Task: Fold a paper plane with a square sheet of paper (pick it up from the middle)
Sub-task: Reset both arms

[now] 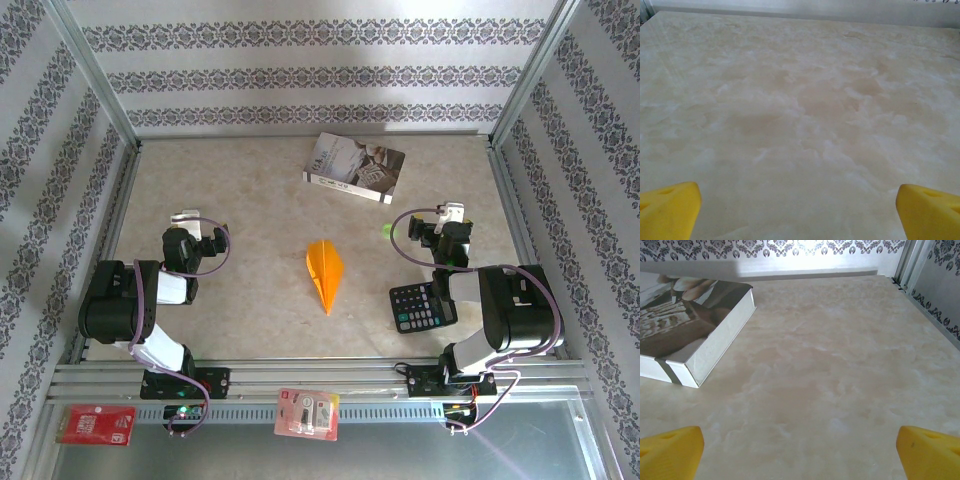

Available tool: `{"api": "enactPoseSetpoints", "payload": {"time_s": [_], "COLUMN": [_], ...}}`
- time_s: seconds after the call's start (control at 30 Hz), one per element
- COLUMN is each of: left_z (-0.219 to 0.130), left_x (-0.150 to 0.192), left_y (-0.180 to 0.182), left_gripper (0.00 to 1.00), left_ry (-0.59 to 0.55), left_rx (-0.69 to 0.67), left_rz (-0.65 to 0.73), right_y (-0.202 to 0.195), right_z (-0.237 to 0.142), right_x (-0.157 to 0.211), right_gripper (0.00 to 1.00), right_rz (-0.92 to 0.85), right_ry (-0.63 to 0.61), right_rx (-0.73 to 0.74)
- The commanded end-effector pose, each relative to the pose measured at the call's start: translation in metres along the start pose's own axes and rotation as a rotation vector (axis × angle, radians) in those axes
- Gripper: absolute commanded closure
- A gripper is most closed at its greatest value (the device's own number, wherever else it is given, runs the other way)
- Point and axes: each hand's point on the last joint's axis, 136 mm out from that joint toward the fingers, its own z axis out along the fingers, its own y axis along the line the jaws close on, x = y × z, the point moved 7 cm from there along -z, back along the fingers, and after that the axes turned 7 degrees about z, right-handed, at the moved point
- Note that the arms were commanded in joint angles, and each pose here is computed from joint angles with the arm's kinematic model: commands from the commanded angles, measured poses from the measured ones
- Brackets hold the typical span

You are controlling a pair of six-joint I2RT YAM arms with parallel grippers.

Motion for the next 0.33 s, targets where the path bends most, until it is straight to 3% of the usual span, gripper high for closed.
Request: {"api": "enactPoseSetpoints", "payload": {"time_s": [0.0, 0.13, 0.3], "left_z": [0.0026, 0.0037, 0.0038], "left_x": [-0.0112, -0.0115, -0.0120], "left_y": [-0.0050, -0.0127, -0.0132], "left_gripper": [0.00, 0.00, 0.00], "left_ry": [-0.042, -0.039, -0.040], "left_rx": [0.025, 0.102, 0.106], "left_rz": [0.033, 0.062, 0.064], "right_y": [0.0060, 0.0073, 0.0072], "right_z": [0.0000, 0.0004, -0.0001], "right_x": [-0.0084, -0.0083, -0.0081], "right_gripper": [0.02, 0.02, 0.02], "right_rz": [-0.020, -0.023, -0.024], "right_ry": [-0.036, -0.034, -0.035], "right_rx": [-0.025, -0.025, -0.025]}}
